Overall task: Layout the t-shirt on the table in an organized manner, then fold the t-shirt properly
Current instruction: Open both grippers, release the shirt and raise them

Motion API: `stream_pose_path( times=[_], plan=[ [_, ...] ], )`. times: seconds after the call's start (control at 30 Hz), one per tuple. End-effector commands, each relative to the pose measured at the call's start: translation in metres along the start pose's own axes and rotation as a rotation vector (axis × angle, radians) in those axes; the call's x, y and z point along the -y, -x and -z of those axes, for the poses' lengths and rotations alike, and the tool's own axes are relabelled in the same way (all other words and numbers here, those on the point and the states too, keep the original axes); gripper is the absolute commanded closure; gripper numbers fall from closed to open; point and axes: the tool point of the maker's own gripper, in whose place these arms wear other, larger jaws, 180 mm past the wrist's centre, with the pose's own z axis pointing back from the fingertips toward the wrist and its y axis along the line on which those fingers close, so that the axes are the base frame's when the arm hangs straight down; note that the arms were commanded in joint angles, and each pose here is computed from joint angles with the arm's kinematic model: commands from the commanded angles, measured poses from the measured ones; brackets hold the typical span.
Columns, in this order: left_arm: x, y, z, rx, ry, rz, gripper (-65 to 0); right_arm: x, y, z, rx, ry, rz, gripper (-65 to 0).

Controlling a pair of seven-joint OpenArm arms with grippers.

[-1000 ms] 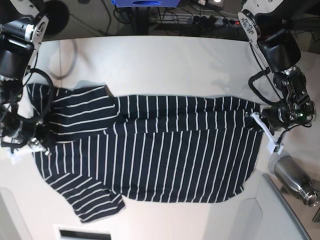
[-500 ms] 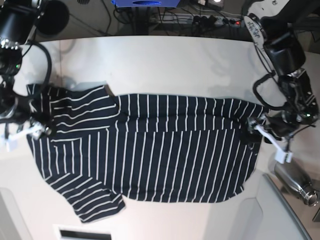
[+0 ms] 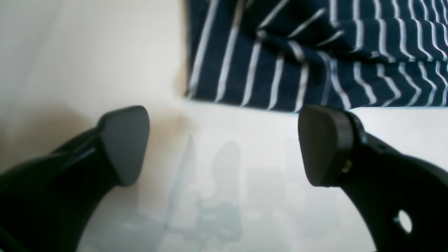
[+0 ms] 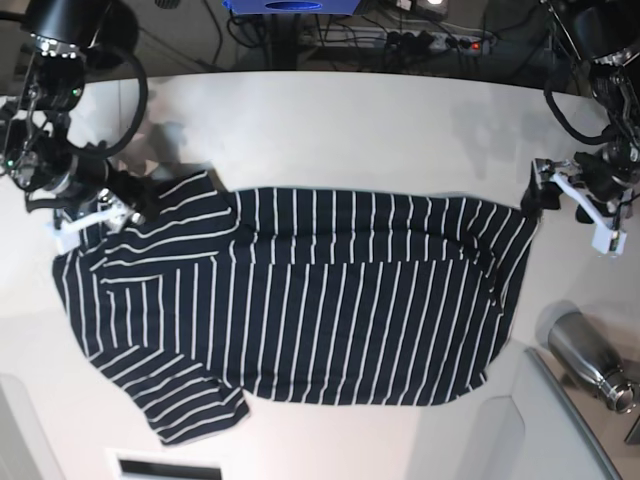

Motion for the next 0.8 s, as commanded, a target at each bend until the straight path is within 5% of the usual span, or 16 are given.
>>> stream_pose_path(
  times=[0.0, 0.77],
  plan=[
    [-0.008, -0.019, -0.009, 0.066, -0.018, 0.01, -65.0, -0.008, -0.007, -0.004, 0.02, -0.021, -0.009, -34.8],
    [-0.02, -0.007, -0.017, 0.057, -0.052, -0.023, -65.0, -0.013, -0.015, 0.023, 0.031, -0.052, 0.065, -34.5]
  ],
)
